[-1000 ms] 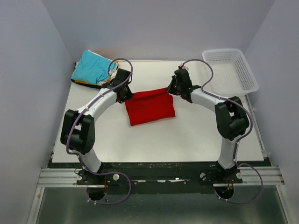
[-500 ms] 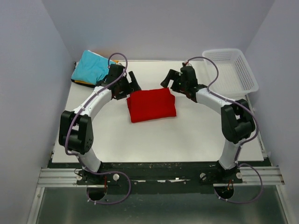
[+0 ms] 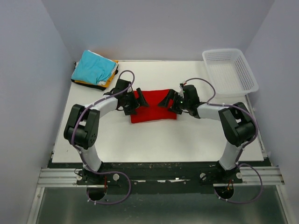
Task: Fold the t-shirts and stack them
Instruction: Fold the long partially folded tshirt into a neat square, then put the neatly folded tshirt into the corner of the board with the left arm
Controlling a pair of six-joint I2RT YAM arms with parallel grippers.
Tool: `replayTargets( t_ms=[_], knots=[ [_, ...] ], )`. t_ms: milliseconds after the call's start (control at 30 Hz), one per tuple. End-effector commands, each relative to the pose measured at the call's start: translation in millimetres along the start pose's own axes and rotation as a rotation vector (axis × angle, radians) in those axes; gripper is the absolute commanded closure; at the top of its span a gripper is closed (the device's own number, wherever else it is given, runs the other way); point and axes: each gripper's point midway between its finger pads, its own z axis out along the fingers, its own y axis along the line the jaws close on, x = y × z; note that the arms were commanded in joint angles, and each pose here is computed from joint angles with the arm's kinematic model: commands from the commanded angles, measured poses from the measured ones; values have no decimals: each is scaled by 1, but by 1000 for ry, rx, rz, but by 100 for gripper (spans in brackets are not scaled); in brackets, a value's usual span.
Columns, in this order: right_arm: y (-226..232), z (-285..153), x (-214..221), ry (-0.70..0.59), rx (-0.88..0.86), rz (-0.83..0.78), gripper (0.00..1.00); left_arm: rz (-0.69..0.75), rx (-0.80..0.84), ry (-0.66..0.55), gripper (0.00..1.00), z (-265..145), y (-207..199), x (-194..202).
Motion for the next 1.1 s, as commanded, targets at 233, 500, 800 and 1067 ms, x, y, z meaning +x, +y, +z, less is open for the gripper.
replayTargets(
  t_ms=[233, 500, 800, 1067],
  knots=[
    [-30, -26, -15, -124, 181, -58, 0, -9, -113, 7, 1, -2, 38, 22],
    [-14, -108, -65, -445, 288, -103, 0, 100, -155, -171, 1, -58, 19, -3],
    [-3, -179, -82, -700, 281, -99, 0, 78, -318, -210, 1, -57, 48, -39],
    [0, -179, -81, -678, 281, -125, 0, 41, -346, -108, 1, -27, 65, -53]
  ],
)
